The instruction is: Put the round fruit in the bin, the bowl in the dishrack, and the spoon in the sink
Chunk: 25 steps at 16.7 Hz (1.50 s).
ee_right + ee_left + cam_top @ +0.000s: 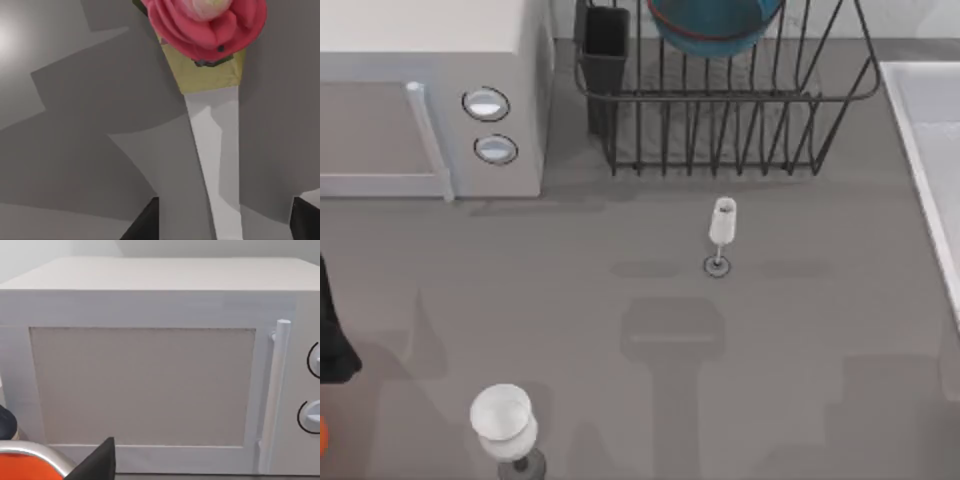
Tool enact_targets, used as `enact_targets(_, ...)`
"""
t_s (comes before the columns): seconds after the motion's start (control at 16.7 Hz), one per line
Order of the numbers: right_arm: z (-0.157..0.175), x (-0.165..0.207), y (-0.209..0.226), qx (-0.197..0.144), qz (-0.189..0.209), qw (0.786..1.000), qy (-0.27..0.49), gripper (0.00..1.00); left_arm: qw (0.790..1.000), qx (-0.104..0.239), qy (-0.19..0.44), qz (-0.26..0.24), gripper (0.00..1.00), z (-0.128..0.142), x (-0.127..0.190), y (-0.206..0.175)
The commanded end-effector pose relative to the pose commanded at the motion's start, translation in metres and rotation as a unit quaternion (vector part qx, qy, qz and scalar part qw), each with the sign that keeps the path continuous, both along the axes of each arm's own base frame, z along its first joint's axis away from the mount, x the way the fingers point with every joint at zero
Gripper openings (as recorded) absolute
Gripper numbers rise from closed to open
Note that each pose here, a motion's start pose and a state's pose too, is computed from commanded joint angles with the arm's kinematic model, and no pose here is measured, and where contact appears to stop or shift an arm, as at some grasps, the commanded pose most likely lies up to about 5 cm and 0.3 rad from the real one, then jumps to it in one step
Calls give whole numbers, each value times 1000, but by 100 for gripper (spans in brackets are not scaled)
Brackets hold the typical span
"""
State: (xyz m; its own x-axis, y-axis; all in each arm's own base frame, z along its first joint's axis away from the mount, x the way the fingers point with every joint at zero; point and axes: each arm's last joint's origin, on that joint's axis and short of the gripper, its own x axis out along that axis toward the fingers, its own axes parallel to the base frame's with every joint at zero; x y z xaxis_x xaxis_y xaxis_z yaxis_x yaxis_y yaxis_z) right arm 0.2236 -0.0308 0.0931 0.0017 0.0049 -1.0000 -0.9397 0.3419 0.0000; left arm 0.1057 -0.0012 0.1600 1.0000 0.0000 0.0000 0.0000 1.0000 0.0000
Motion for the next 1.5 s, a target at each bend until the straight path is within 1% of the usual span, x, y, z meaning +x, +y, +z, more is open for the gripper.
enact_targets(0.06,0,0,0,0,0,1000,0,0,1000,0,0,0,100,0,0,0)
enact_targets(0.48,0,0,0,0,0,1000,0,0,1000,0,0,0,100,0,0,0)
enact_targets(0.54,22,-1,0,-3,-21,1000,1,0,1000,0,0,0,100,0,0,0)
enact_targets(0.66,27,0,0,-3,-25,1000,-5,0,1000,0,0,0,100,0,0,0)
enact_targets(0.78,48,4,-1,-5,-33,999,-28,0,1000,0,0,0,100,0,0,0)
enact_targets(0.96,99,9,3,-3,-28,998,-63,0,1000,0,0,0,100,0,0,0)
enact_targets(1.08,122,8,5,-1,-18,998,-53,0,1000,0,0,0,100,0,0,0)
enact_targets(1.26,131,3,4,-2,-14,1000,-25,0,1000,0,0,0,100,0,0,0)
enact_targets(1.38,124,-1,1,-3,-19,1000,-2,0,1000,0,0,0,100,0,0,0)
enact_targets(1.5,122,-1,0,-3,-21,1000,1,0,1000,0,0,0,100,0,0,0)
